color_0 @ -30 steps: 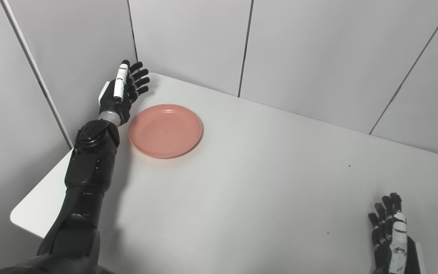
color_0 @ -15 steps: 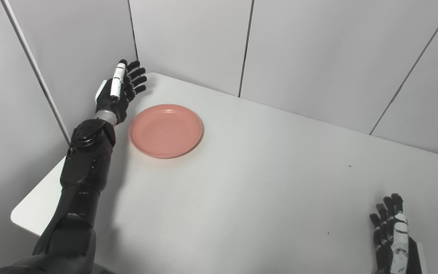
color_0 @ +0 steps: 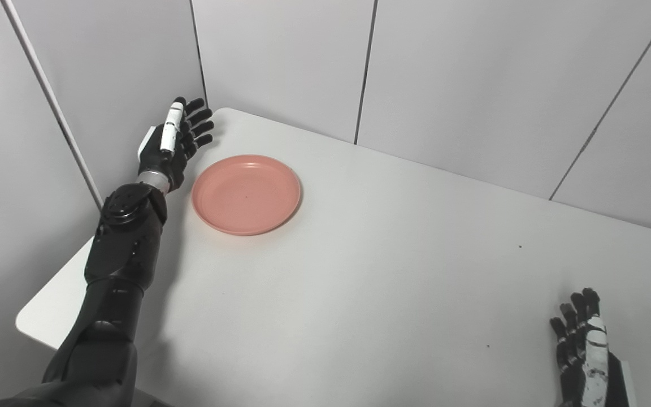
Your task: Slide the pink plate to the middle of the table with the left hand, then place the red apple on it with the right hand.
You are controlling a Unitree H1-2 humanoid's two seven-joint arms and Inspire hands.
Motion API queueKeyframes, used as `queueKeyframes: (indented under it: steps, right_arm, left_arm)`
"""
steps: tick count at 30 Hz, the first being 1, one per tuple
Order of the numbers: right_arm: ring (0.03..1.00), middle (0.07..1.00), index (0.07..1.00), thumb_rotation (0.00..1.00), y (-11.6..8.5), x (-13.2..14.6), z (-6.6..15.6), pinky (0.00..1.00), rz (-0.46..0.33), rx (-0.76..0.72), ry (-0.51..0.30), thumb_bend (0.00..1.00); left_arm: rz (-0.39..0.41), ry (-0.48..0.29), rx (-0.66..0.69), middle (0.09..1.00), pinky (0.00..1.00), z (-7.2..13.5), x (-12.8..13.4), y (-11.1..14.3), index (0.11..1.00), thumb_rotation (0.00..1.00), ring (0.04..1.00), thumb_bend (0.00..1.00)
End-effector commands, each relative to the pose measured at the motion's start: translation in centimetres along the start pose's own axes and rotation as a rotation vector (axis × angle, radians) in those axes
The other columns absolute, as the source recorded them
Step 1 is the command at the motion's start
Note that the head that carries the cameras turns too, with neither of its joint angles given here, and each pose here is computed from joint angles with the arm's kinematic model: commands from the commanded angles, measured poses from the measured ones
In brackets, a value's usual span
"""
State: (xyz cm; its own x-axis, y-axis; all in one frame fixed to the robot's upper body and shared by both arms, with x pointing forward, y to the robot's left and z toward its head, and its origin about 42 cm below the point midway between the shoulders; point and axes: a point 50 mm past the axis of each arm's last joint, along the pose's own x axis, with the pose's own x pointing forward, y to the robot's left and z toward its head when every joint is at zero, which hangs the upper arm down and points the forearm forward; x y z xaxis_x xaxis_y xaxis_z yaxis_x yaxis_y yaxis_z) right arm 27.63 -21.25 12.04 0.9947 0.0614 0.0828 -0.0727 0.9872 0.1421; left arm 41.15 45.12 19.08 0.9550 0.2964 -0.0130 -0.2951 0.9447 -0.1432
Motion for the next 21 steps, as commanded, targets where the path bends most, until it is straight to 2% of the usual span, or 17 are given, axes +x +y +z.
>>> queueKeyframes:
  steps: [1,21]
  right_arm:
    - [1.000,1.000,1.000,1.00,-0.2,0.2,0.7,1.00,0.007,-0.003,-0.022,0.11]
    - [1.000,1.000,1.000,1.00,-0.1,0.1,1.0,1.00,0.004,-0.007,-0.022,0.11]
  left_arm:
    - [0.001,-0.095,0.021,0.848,0.85,2.9,0.8,0.5,0.820,1.00,0.854,0.31]
    - [-0.004,-0.052,0.005,0.847,0.84,0.4,0.4,1.2,0.821,1.00,0.851,0.30]
